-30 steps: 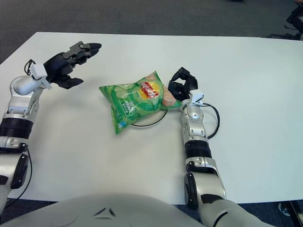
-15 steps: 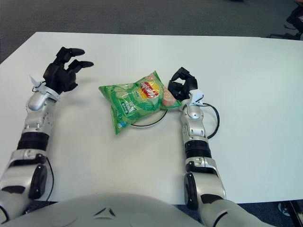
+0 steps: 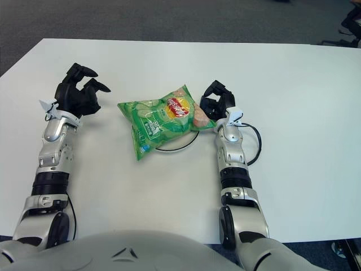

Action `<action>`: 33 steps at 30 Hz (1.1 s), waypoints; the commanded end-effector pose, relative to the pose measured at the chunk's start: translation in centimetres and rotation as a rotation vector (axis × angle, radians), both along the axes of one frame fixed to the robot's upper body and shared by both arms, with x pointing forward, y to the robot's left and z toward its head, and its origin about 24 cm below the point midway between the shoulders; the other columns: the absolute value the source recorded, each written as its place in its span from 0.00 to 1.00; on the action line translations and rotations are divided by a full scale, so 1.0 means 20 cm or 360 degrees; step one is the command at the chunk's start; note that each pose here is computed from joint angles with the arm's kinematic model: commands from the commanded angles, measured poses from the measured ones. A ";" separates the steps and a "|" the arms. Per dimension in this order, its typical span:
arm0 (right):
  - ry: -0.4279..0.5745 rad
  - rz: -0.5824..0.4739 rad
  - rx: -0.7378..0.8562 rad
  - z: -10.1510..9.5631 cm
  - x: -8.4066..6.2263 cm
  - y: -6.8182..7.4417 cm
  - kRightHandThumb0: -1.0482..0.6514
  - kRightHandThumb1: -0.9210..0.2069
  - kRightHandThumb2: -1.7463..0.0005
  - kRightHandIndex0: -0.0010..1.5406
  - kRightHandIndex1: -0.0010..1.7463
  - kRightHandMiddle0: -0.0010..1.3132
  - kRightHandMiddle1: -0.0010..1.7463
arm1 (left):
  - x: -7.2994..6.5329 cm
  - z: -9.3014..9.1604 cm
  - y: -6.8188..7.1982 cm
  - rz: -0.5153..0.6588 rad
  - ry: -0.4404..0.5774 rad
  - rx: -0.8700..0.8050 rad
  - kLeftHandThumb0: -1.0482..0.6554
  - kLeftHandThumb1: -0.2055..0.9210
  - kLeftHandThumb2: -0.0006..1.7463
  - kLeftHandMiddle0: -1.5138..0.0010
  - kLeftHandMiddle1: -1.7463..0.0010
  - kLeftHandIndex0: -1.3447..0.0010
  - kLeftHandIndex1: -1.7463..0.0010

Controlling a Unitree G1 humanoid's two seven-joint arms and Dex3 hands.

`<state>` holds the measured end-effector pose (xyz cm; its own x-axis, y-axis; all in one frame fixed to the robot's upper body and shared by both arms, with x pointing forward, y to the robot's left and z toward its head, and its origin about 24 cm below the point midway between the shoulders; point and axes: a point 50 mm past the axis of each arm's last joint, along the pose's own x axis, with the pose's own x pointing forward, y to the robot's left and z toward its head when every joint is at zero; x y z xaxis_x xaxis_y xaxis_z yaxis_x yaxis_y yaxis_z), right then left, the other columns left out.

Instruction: Put the snack into the plate.

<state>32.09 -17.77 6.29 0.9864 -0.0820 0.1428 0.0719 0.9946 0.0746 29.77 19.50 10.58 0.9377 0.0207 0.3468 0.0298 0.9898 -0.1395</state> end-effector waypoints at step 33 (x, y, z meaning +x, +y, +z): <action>0.0259 -0.0028 0.0271 -0.18 -0.09 -0.03 0.31 0.63 0.17 0.86 1.00 0.54 1.00 | -0.12 -0.21 -0.05 0.0334 0.0354 0.0068 0.32 0.40 0.80 0.08 0.00 0.50 0.00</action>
